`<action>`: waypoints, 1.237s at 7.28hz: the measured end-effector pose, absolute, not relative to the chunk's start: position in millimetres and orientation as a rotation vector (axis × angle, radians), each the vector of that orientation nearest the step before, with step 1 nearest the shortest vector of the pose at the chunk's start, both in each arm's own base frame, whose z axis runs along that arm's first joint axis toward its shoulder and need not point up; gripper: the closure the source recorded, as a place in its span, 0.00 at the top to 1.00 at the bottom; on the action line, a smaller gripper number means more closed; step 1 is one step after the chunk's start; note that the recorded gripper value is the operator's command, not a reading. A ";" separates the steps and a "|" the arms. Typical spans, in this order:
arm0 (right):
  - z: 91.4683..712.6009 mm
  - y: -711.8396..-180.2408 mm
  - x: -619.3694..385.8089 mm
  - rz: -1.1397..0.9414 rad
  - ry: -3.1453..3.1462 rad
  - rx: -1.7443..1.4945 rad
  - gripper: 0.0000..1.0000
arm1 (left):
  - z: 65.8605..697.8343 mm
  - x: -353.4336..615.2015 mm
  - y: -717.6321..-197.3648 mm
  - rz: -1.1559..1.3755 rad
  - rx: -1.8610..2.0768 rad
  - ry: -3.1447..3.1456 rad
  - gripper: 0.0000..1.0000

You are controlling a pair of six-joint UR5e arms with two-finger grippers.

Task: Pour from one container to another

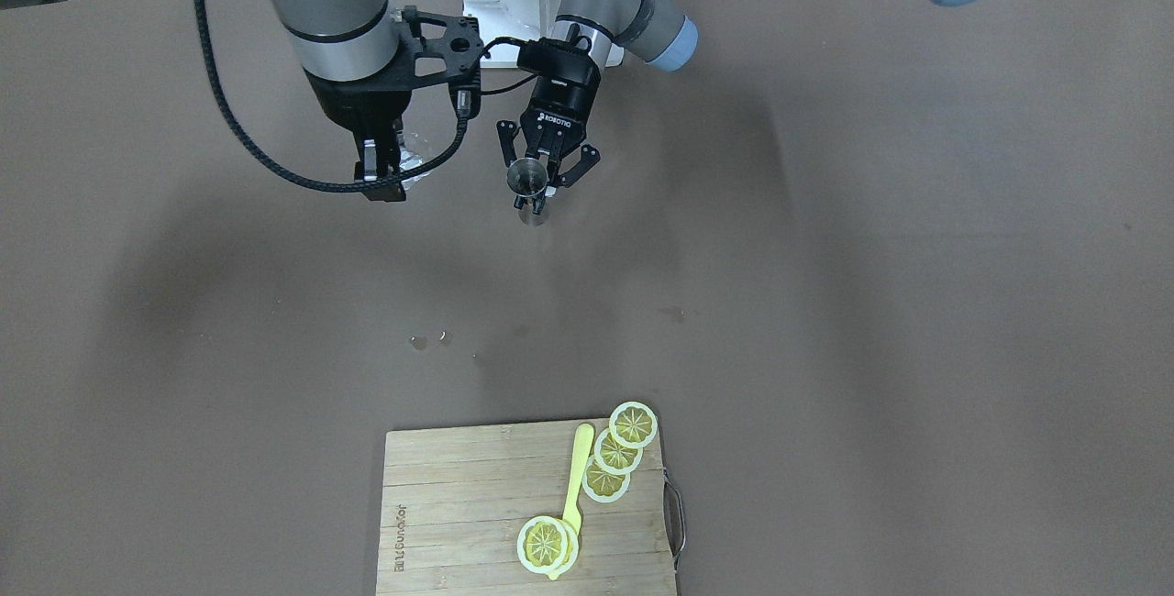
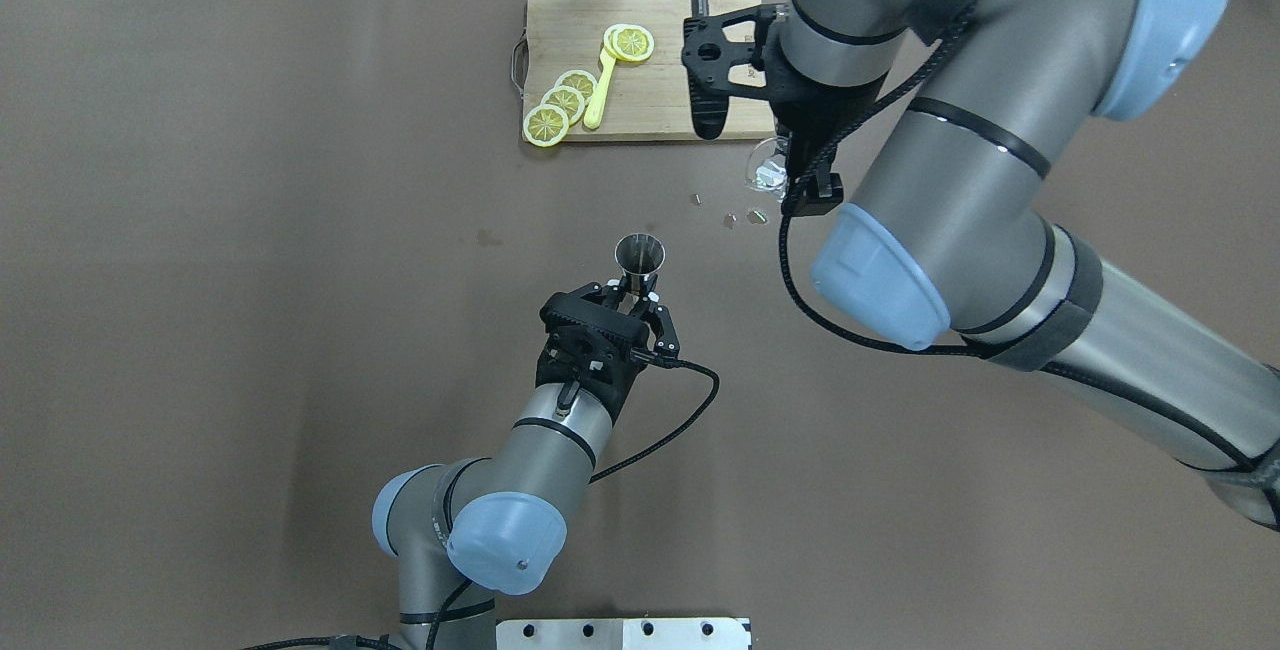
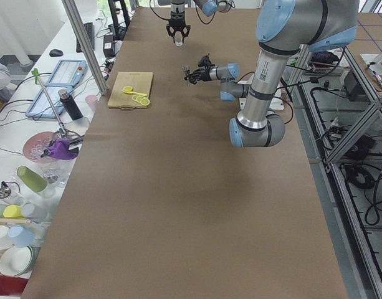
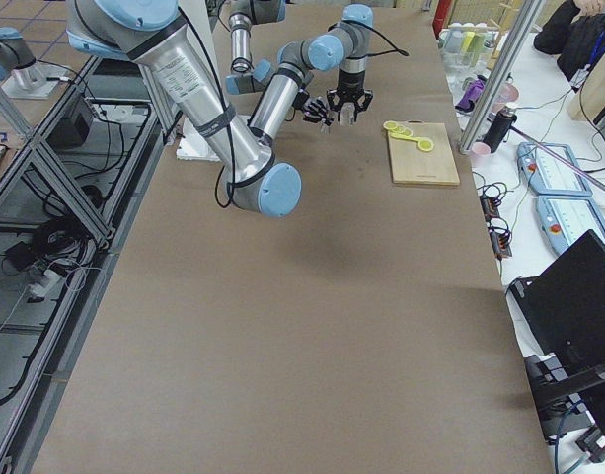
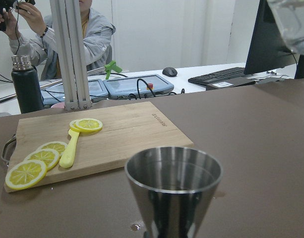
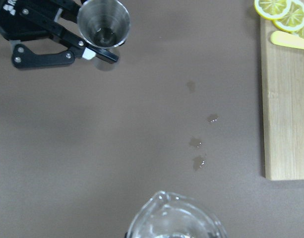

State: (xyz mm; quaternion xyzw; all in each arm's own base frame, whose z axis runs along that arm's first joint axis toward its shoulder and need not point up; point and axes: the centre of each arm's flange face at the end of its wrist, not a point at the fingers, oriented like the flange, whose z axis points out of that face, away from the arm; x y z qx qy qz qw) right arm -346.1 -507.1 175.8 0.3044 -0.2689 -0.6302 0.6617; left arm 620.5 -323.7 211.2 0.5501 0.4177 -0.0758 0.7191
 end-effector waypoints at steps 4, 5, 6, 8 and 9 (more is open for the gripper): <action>253.5 -507.5 -304.6 -1.280 -0.676 0.808 0.00 | 240.8 585.4 -327.5 -0.124 1.345 0.937 0.00; 269.9 -509.3 -289.3 -1.244 -0.689 0.827 0.00 | 254.9 571.3 -324.3 -0.114 1.384 0.947 0.00; 285.8 -509.5 -277.1 -1.195 -0.704 0.845 0.00 | 277.5 553.3 -318.5 -0.106 1.397 0.948 0.00; 314.5 -503.3 -260.0 -1.097 -0.743 0.892 0.00 | 311.7 517.9 -310.9 -0.090 1.400 0.932 0.00; 328.6 -498.5 -254.8 -1.063 -0.763 0.919 0.00 | 320.7 505.2 -315.7 -0.087 1.407 0.911 0.00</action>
